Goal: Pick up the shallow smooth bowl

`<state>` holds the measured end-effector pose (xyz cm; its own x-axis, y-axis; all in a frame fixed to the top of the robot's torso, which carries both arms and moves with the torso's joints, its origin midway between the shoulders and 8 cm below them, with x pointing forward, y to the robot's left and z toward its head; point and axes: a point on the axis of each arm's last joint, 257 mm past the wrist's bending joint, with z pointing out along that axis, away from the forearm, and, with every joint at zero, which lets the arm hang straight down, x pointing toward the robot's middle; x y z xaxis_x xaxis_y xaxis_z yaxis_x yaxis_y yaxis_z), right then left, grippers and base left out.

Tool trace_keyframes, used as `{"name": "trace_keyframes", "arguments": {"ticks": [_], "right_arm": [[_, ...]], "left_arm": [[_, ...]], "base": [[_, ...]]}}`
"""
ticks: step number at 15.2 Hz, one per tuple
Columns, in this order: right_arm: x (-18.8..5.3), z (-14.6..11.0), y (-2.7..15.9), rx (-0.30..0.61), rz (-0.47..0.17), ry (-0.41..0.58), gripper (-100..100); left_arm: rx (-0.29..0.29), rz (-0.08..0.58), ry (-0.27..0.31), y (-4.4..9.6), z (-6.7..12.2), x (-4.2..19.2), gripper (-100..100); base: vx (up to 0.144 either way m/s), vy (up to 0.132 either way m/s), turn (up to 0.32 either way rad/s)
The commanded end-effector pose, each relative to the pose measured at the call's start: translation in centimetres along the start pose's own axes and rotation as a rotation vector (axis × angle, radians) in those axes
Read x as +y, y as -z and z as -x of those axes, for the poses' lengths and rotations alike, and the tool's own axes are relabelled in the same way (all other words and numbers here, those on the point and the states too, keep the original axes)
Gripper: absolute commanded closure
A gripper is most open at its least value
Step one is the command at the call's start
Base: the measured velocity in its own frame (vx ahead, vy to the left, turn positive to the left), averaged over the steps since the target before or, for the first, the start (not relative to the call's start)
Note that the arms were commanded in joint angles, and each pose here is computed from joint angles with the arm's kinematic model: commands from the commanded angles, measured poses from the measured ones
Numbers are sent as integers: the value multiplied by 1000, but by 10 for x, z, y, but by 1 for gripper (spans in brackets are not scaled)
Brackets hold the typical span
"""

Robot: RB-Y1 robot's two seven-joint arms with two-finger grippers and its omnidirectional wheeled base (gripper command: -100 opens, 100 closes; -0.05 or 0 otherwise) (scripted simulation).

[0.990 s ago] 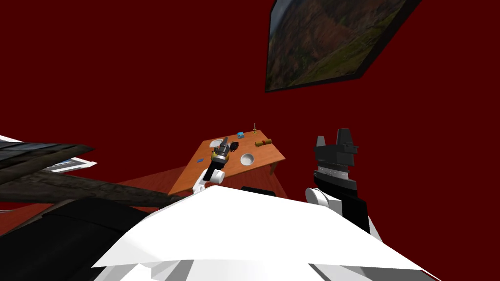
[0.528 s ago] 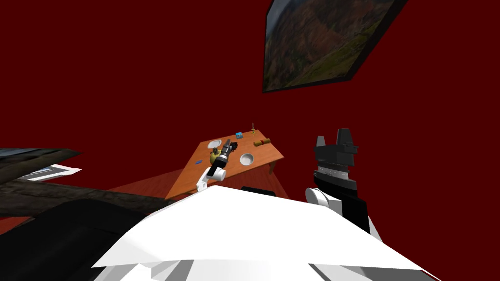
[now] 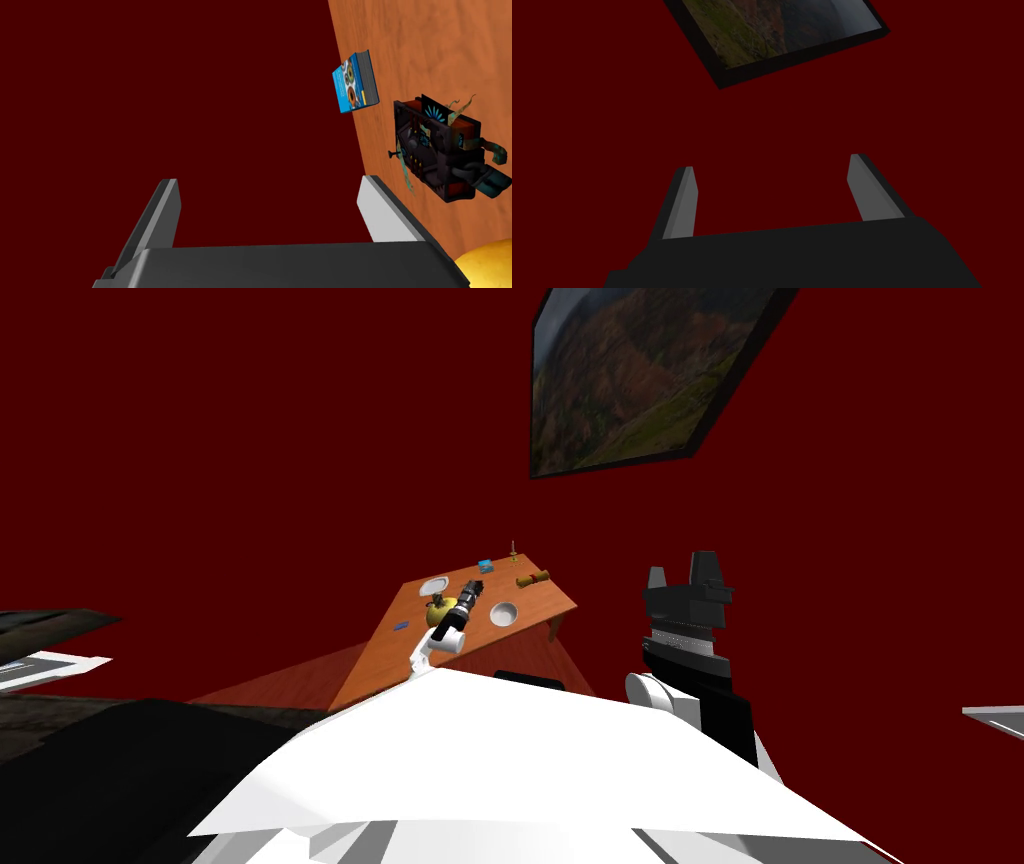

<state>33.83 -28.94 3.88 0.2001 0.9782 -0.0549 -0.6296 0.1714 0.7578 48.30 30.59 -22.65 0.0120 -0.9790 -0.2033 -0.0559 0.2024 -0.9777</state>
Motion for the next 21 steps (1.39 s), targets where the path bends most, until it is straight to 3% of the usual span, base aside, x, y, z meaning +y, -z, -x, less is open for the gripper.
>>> {"name": "trace_keyframes", "arguments": {"ticks": [1,6,7,10,15,16,20,21], "right_arm": [[0,0,0,0,0,0,0],[0,0,0,0,0,0,0],[0,0,0,0,0,0,0],[0,0,0,0,0,0,0],[0,0,0,0,0,0,0],[0,0,0,0,0,0,0],[0,0,0,0,0,0,0],[0,0,0,0,0,0,0]], "left_arm": [[3,74,8,-6,-3,26,-100],[9,219,21,-11,-8,72,-100],[9,220,21,-11,-8,72,-100],[16,325,36,-14,-14,105,-100],[21,401,43,-12,-18,127,-100],[26,449,50,-11,-23,141,-100],[33,514,56,-8,-28,158,-100],[39,562,63,-6,-33,171,-100]], "base": [[-15,36,-141],[-28,37,-135],[-14,25,-34],[-15,24,-122],[-17,23,-77],[-13,21,-100],[-19,26,-92],[-19,21,-90]]}}
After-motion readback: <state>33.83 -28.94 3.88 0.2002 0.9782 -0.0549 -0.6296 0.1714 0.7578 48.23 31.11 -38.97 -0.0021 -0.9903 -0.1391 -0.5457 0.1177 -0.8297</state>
